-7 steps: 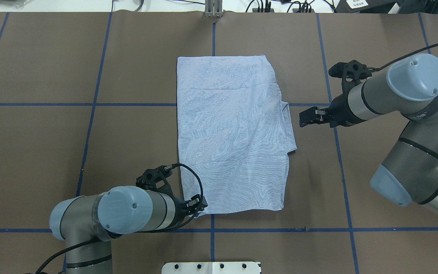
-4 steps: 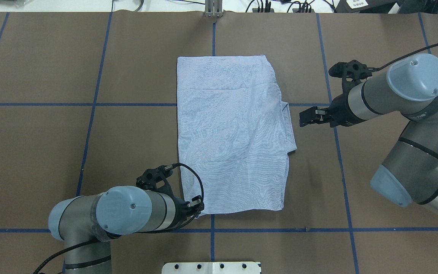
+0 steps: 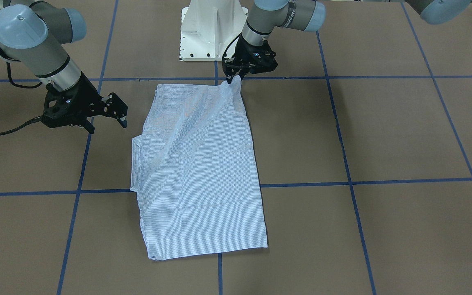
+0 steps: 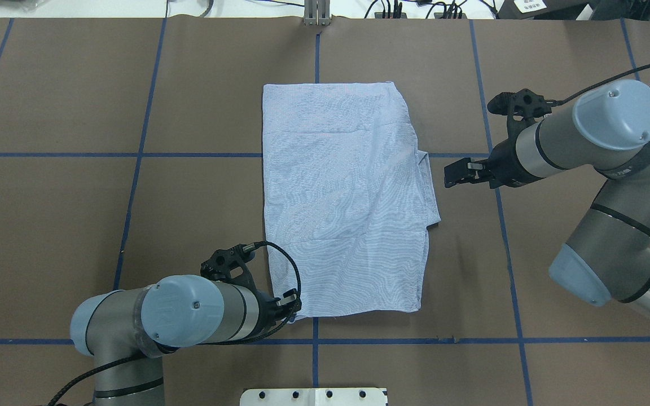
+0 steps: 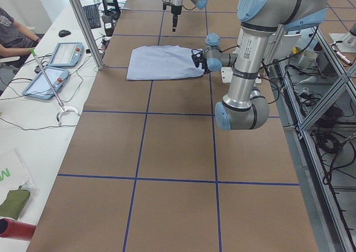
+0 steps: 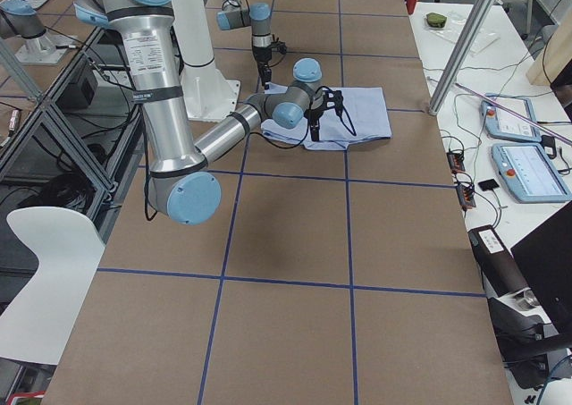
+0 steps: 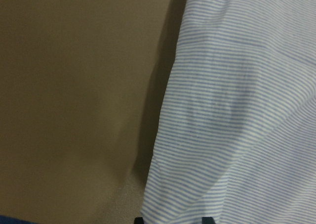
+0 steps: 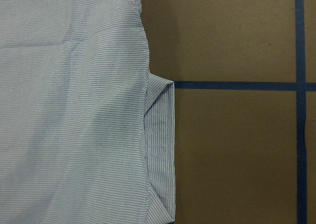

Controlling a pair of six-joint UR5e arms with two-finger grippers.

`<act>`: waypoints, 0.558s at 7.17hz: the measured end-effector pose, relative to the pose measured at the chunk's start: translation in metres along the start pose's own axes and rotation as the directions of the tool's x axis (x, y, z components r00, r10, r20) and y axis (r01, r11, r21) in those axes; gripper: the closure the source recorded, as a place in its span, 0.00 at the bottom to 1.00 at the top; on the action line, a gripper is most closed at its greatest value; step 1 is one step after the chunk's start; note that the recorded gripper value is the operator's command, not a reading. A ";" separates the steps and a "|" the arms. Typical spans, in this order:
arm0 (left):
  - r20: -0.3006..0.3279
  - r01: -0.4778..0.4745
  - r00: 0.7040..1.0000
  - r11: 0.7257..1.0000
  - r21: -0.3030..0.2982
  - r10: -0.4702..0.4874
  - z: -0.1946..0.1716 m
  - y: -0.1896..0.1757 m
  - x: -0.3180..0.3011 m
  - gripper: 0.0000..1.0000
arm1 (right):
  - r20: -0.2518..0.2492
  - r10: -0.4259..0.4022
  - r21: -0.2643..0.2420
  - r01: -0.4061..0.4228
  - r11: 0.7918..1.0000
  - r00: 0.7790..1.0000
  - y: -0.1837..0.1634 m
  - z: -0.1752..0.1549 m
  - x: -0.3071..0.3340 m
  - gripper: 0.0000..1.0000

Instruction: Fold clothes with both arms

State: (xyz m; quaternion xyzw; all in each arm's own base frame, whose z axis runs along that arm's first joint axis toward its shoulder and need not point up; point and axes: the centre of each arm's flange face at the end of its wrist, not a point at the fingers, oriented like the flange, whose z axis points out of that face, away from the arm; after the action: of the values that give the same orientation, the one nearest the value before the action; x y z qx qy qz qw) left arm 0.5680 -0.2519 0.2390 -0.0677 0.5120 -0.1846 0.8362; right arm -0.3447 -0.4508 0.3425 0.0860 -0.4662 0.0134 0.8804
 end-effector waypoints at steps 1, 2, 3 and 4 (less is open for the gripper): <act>0.003 0.000 1.000 1.000 0.002 -0.001 0.002 0.000 -0.001 0.52 | -0.001 0.000 0.001 0.000 1.000 1.000 0.000 0.000 0.000 0.00; 0.005 0.000 1.000 1.000 0.003 -0.001 0.003 -0.001 -0.001 0.52 | -0.001 0.000 0.001 0.000 1.000 1.000 0.000 0.000 0.000 0.00; 0.005 0.001 1.000 1.000 0.004 -0.001 0.003 -0.001 -0.001 0.52 | -0.001 0.000 0.001 0.000 1.000 1.000 0.000 0.000 0.000 0.00; 0.006 0.002 1.000 1.000 0.005 -0.002 0.003 -0.001 -0.001 0.56 | -0.002 0.000 0.000 0.000 1.000 1.000 0.000 0.001 0.001 0.00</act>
State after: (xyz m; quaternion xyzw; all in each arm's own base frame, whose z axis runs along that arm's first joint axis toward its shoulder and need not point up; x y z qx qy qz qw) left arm 0.5703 -0.2527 0.2417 -0.0666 0.5092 -0.1864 0.8376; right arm -0.3448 -0.4507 0.3434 0.0860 -0.4654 0.0137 0.8808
